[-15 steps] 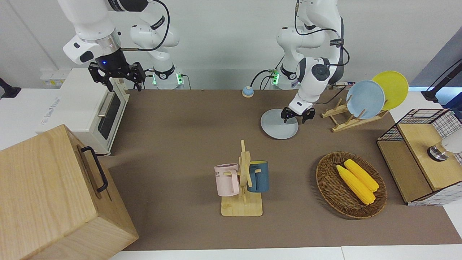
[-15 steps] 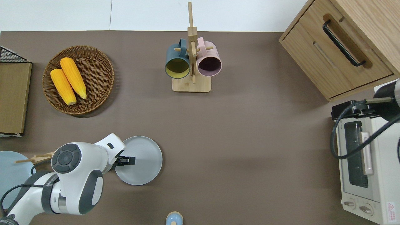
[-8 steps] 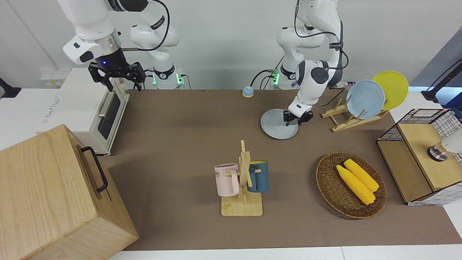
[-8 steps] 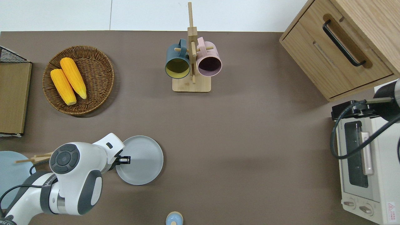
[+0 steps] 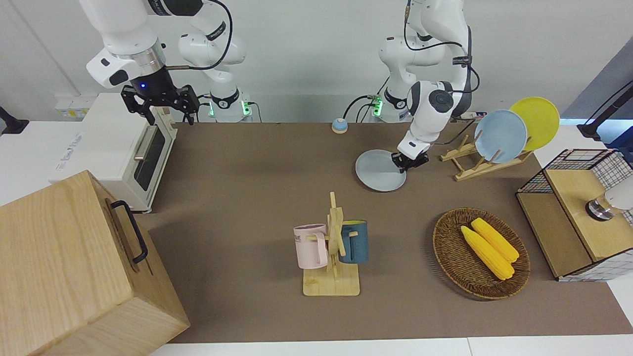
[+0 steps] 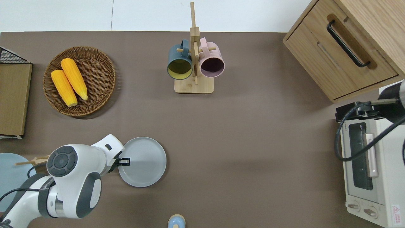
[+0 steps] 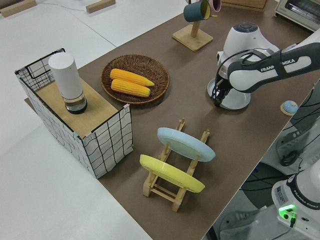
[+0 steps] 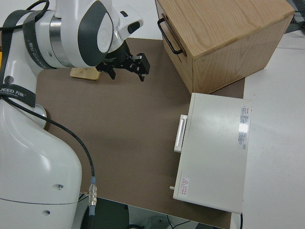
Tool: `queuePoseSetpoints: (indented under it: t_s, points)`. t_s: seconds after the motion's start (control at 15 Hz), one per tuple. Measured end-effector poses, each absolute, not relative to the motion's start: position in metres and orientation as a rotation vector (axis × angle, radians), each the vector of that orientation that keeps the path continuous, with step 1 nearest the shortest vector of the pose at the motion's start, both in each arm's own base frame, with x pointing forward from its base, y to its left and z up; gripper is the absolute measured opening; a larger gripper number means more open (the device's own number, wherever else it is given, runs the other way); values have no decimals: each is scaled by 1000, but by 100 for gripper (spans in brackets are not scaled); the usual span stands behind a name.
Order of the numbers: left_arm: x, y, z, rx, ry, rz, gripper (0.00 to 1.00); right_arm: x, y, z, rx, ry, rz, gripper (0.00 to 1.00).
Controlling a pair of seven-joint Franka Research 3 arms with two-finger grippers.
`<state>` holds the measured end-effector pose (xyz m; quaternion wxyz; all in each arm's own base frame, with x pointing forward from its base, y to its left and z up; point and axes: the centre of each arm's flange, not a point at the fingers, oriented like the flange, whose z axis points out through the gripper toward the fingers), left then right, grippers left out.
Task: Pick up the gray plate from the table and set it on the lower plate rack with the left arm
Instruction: 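Close the left gripper on the gray plate's rim, then lift the gray plate and carry it toward the wooden rack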
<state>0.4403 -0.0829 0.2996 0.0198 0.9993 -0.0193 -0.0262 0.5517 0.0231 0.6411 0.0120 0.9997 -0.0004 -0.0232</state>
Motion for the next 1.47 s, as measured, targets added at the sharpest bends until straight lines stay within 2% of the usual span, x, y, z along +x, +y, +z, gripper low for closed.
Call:
queuePoseSetpoints:
  t_s: [0.87,1.47]
  points:
    - [443,-85,306,3088,-43,-71,5,552,23,641,3117,-1,-72,99]
    - [440,-80,361,3082,-10,-127,2,552,23,641,3117,-1,-72,99]
